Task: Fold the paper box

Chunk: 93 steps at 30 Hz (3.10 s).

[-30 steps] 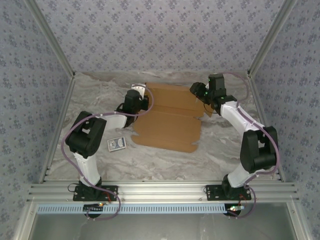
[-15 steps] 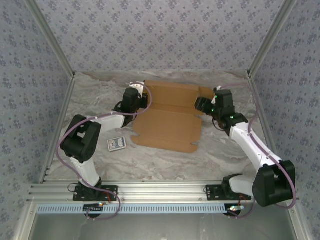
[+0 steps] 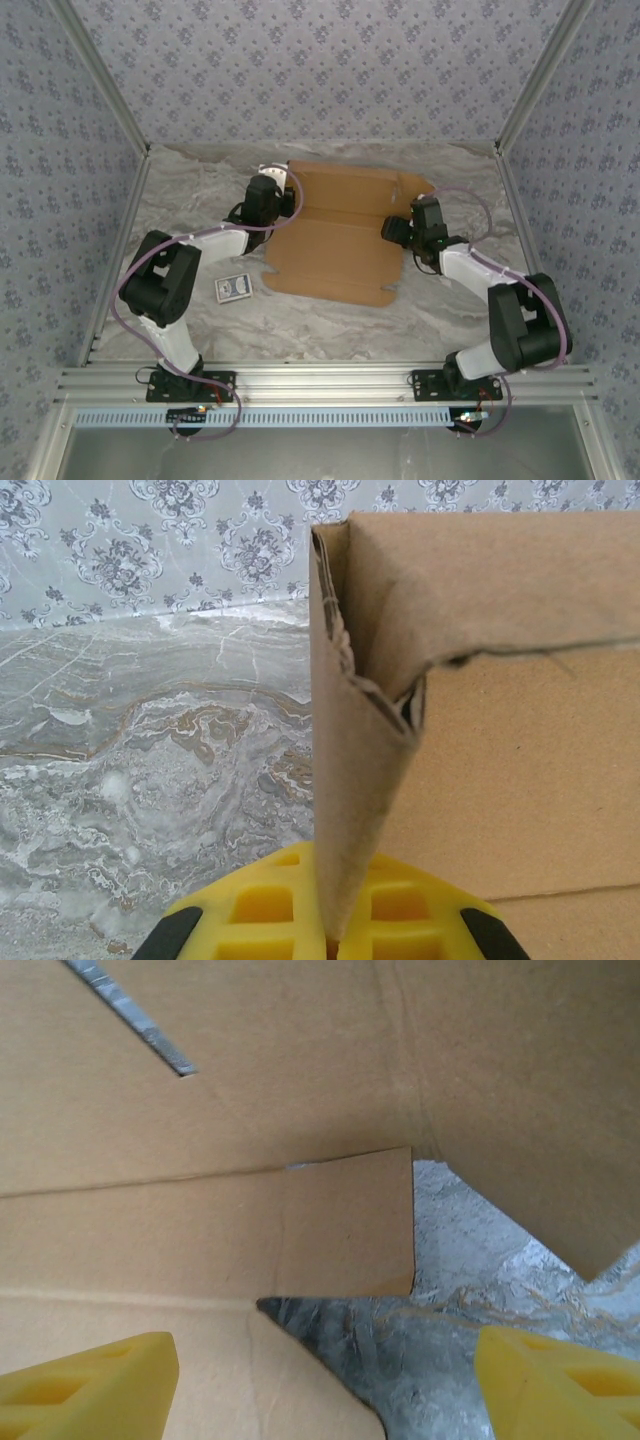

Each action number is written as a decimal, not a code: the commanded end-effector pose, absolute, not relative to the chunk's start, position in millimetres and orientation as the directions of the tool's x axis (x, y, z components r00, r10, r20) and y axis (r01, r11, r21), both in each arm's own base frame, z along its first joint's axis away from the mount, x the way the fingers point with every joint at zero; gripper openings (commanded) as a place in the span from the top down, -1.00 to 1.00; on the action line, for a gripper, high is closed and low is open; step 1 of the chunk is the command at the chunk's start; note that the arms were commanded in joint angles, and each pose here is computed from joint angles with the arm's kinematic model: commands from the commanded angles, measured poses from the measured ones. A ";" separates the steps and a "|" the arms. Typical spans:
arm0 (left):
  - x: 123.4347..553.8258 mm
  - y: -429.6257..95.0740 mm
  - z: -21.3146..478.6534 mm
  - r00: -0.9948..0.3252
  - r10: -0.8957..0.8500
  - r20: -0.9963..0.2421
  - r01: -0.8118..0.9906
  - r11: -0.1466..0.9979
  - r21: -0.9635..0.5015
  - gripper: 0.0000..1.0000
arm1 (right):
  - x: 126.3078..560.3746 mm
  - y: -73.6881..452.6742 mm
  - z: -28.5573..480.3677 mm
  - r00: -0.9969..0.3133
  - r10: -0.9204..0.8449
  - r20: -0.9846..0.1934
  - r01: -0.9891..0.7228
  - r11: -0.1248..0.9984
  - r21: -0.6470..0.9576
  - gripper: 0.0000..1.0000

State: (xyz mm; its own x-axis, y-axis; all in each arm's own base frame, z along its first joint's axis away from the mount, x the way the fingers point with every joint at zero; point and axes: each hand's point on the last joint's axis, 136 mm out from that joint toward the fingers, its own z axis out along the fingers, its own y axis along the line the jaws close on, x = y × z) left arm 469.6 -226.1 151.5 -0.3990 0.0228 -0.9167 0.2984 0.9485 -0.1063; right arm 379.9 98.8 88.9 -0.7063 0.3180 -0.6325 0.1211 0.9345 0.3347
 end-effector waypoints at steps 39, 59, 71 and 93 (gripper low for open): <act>471.9 -233.2 176.8 -0.362 -0.038 -0.931 0.317 0.934 -0.161 1.00 | 422.4 180.9 90.1 -0.660 0.164 -0.733 -0.230 0.885 0.405 0.36; 480.2 -198.9 168.5 -0.366 -0.035 -0.930 0.230 0.965 -0.127 1.00 | 372.7 139.8 164.3 -0.624 0.008 -0.782 -0.291 0.926 0.241 -0.18; 478.7 -196.6 172.2 -0.360 -0.054 -0.931 0.241 0.959 -0.149 1.00 | 367.7 31.9 218.0 -0.563 0.147 -0.813 -0.039 0.978 0.204 -0.21; 478.2 -204.5 176.9 -0.367 -0.085 -0.926 0.268 0.944 -0.193 1.00 | 432.4 67.1 154.3 -0.688 0.138 -0.712 -0.291 0.847 0.445 -0.09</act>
